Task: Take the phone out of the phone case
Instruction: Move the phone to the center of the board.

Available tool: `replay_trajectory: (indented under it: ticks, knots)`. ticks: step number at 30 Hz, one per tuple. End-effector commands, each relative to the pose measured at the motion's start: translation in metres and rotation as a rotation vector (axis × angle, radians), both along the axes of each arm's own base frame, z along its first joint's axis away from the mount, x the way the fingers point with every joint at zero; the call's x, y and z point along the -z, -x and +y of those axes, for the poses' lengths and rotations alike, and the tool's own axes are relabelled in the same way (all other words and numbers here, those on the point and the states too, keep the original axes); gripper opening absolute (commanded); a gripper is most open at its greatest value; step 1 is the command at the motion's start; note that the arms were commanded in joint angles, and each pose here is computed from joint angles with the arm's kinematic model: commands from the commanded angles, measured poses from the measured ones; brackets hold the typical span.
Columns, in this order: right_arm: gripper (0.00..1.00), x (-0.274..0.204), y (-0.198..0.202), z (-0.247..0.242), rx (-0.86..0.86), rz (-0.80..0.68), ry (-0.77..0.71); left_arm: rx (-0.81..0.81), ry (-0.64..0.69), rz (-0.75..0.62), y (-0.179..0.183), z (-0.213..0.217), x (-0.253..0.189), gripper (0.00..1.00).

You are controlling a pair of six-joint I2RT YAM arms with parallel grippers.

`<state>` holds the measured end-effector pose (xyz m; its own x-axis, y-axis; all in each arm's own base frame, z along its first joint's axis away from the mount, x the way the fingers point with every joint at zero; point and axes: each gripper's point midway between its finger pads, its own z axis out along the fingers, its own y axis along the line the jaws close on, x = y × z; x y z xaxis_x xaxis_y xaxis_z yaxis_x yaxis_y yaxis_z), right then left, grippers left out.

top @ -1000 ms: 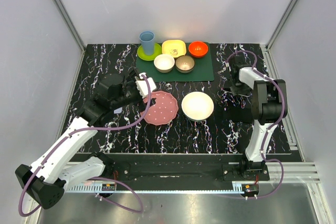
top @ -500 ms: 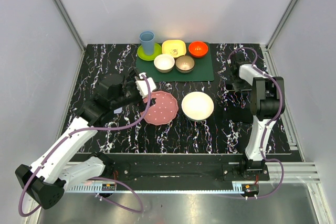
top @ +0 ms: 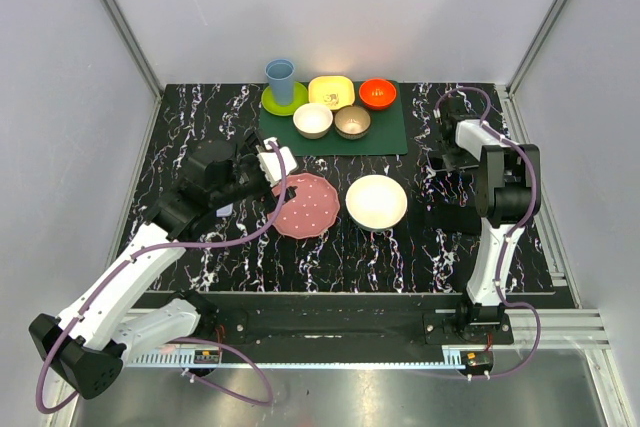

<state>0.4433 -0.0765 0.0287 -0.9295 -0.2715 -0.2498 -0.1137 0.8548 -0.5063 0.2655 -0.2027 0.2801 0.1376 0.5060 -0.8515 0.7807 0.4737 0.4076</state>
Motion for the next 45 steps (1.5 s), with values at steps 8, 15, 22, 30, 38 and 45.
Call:
replay_trajectory:
  ticks: [8,15,22,30,38,45]
  knots:
    - [0.63,0.017,-0.007,0.034,-0.056,0.011,-0.128,0.011,0.063,-0.052,-0.001,-0.004,-0.025,0.99]
    - [0.63,0.018,-0.012,0.042,-0.065,0.010,-0.123,0.010,0.064,-0.047,-0.001,-0.003,-0.024,0.99]
    - [0.63,0.013,-0.018,0.034,-0.051,-0.004,-0.067,0.013,0.067,-0.049,0.000,-0.004,-0.024,0.99]
    - [0.63,0.012,-0.021,0.031,-0.049,-0.008,-0.047,0.012,0.069,-0.047,0.000,-0.003,-0.024,0.99]
    - [0.63,0.013,-0.019,0.024,-0.045,0.003,-0.034,0.012,0.067,-0.049,0.000,-0.003,-0.024,0.99]
    - [0.63,0.016,-0.022,0.013,-0.030,0.008,-0.027,0.008,0.068,-0.050,0.000,-0.002,-0.024,0.99]
